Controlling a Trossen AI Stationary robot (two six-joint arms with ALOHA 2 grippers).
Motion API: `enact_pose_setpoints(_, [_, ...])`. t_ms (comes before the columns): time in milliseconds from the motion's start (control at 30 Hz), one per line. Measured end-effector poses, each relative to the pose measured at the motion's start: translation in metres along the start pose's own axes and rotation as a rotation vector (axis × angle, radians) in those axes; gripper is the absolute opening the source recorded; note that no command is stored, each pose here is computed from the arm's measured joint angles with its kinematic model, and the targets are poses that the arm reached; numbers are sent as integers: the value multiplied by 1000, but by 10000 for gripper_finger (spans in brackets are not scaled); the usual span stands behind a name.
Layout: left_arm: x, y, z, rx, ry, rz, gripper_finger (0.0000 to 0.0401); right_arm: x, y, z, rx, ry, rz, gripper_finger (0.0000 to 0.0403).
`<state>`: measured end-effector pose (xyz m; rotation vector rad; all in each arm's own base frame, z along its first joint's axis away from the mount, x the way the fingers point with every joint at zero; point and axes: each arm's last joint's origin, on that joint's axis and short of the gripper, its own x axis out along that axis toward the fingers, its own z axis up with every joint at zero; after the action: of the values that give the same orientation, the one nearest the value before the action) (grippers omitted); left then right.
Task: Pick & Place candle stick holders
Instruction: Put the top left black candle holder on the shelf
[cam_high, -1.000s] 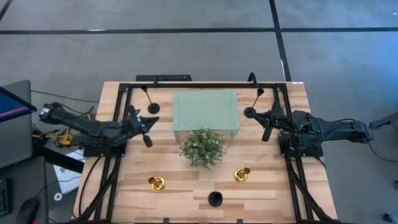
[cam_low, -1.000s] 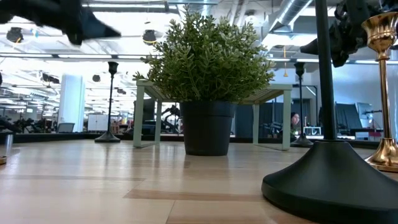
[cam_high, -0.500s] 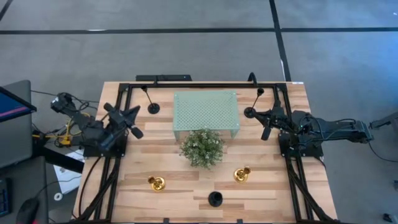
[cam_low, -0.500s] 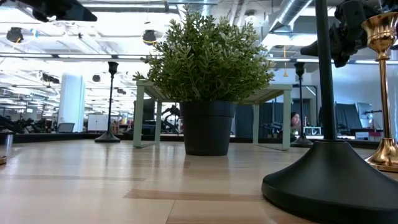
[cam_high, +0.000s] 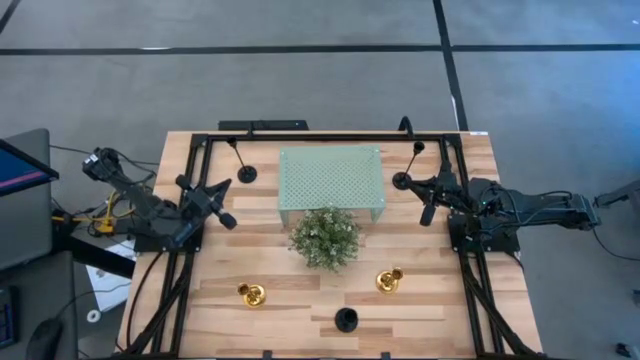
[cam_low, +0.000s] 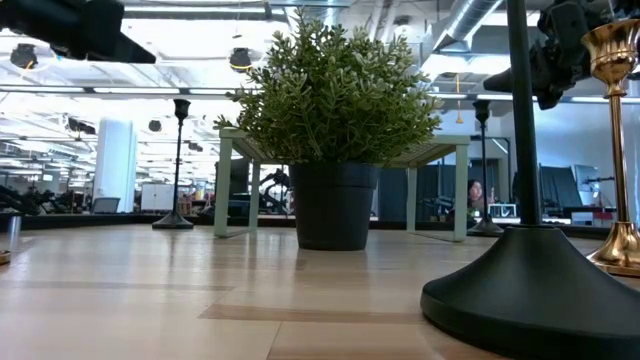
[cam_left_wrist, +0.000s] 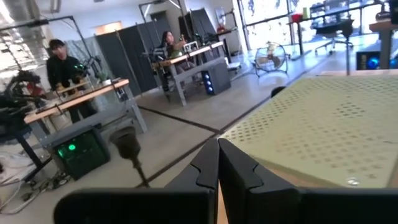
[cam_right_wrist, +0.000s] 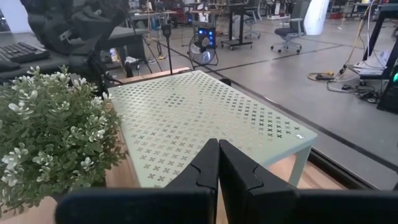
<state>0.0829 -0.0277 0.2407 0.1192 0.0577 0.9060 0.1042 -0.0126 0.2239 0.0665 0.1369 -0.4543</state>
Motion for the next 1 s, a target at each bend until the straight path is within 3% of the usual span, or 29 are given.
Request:
enact_pose_setpoints(200, [7,9,-18,-27,7,78,4,0,0,0,0,1,0,0])
enact_pose_setpoints(367, [14,10,-24,-121,-39,-35,5,0,0,0,0,1,0,0])
enact_pose_setpoints(467, [20,8,-32,-128,-41,-39,5,0,0,0,0,-1,0,0])
enact_pose_setpoints(733, [38,5,-59,-129,16,101,5,0,0,3,14,-29,3,0])
enact_pose_setpoints(1000, [52,9,-69,-81,69,237,9,0,0,3,14,-29,3,0])
